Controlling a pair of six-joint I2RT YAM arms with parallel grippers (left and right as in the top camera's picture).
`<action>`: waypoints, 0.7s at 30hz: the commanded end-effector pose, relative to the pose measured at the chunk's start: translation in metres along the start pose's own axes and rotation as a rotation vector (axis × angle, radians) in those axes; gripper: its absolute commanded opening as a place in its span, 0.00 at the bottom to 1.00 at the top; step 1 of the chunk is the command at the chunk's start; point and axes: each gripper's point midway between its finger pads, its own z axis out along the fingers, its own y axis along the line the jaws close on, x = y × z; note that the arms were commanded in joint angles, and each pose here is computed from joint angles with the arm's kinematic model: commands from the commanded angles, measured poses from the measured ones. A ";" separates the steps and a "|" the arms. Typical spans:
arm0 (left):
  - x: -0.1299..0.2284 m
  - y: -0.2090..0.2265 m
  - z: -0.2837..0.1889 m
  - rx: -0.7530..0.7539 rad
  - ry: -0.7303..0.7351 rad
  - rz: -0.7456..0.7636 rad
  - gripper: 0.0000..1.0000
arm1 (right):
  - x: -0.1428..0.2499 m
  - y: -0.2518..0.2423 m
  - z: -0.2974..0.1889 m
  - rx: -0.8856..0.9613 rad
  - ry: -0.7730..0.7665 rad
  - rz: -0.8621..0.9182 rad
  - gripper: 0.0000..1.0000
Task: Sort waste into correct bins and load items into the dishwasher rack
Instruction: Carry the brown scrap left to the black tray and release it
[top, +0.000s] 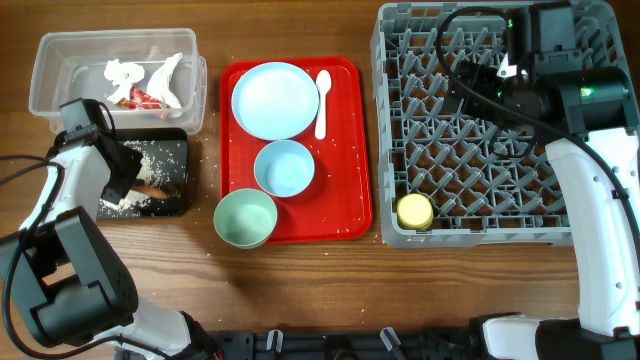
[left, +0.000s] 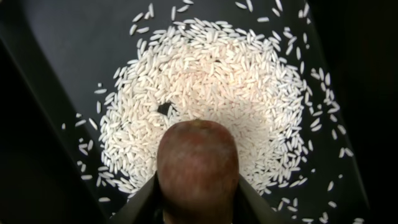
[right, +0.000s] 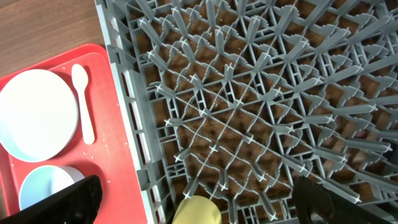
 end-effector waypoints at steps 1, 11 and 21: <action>-0.003 0.000 0.001 0.000 -0.015 -0.018 0.51 | -0.005 -0.002 -0.011 0.003 -0.038 -0.003 1.00; -0.017 -0.012 -0.050 0.086 -0.049 0.050 0.57 | 0.004 0.000 -0.011 -0.017 0.002 -0.008 0.99; 0.037 -0.023 -0.164 0.381 0.008 0.333 0.61 | 0.001 0.012 -0.012 -0.078 -0.007 -0.052 0.98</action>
